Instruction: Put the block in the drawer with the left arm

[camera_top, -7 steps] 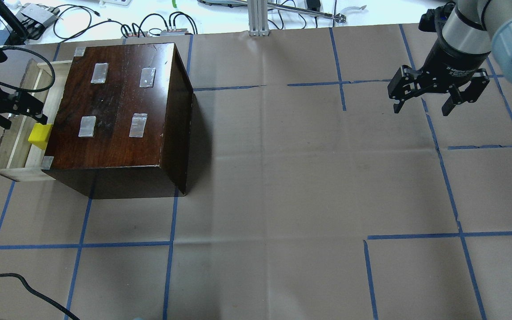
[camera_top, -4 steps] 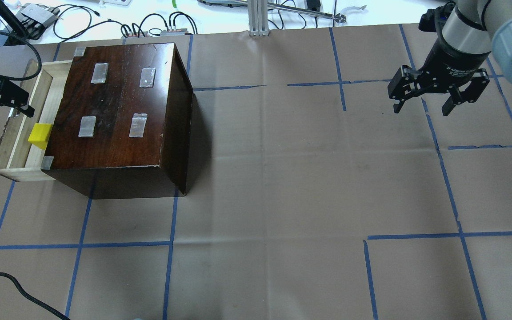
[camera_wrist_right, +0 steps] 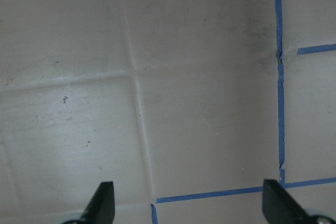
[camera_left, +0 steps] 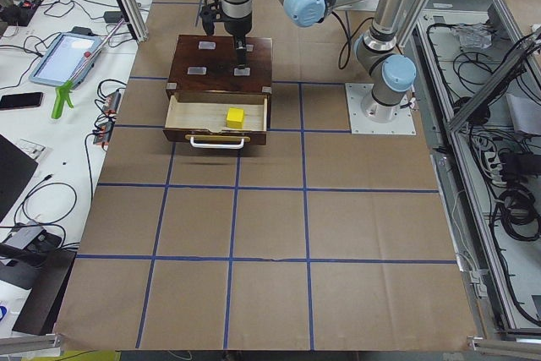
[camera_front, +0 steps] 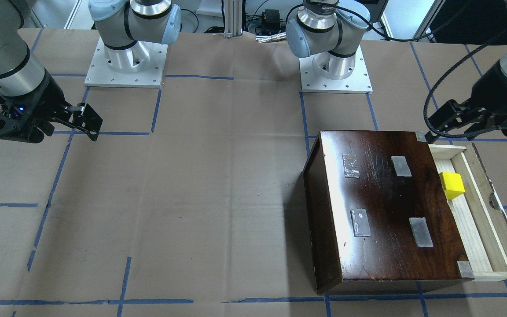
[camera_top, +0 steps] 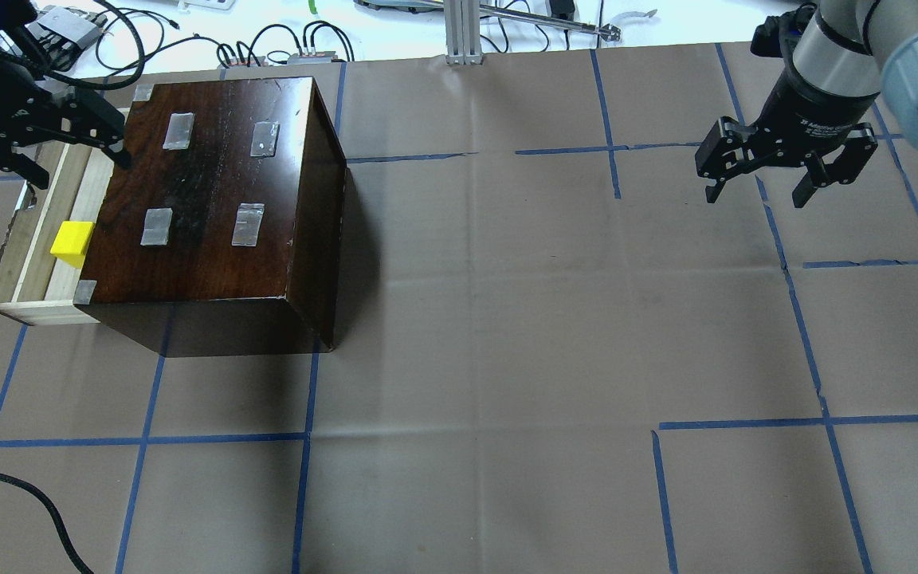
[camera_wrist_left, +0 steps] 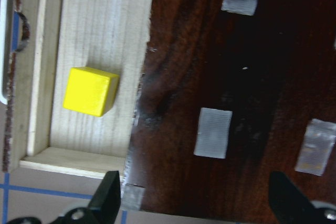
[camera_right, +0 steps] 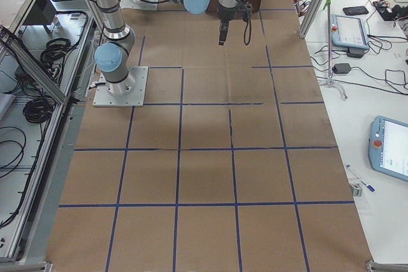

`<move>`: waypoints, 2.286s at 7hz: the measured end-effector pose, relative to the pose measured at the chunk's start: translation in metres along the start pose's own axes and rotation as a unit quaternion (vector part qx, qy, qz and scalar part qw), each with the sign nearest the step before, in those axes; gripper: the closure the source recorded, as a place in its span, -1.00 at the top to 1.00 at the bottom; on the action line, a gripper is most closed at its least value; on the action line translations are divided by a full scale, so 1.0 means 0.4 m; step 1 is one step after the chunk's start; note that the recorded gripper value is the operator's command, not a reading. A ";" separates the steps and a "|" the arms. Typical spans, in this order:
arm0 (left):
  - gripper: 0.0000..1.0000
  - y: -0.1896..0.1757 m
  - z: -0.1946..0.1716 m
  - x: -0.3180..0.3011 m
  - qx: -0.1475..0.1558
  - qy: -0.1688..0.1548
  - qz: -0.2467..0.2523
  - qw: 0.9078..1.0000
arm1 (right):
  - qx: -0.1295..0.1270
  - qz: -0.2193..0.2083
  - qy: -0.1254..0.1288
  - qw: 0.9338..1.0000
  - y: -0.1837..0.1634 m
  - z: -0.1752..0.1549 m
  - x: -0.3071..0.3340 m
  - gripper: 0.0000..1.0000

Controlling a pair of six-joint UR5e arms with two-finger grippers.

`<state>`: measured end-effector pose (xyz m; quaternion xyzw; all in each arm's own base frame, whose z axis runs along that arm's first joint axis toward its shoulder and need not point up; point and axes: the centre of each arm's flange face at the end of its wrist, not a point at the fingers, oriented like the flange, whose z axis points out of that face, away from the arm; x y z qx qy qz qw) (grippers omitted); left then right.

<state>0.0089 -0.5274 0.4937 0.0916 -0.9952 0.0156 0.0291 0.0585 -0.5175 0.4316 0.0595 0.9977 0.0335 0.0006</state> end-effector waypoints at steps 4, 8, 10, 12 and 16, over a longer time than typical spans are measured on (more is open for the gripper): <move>0.96 0.104 0.017 0.270 -0.010 -0.001 -0.002 1.000 | 0.000 -0.001 0.000 1.000 0.000 -0.001 0.000 1.00; 0.96 0.141 0.043 0.330 -0.012 -0.025 0.045 0.999 | 0.000 -0.001 0.000 1.000 0.000 0.000 0.000 1.00; 0.96 0.142 0.048 0.337 -0.015 -0.024 0.074 0.997 | 0.000 -0.001 0.000 1.000 0.000 -0.001 0.000 1.00; 0.96 0.143 0.049 0.339 -0.015 -0.023 0.082 0.996 | 0.000 -0.001 0.000 1.000 0.000 0.000 0.000 1.00; 0.96 0.144 0.048 0.339 -0.015 -0.024 0.083 0.996 | 0.000 -0.001 0.000 1.000 0.000 0.000 0.000 1.00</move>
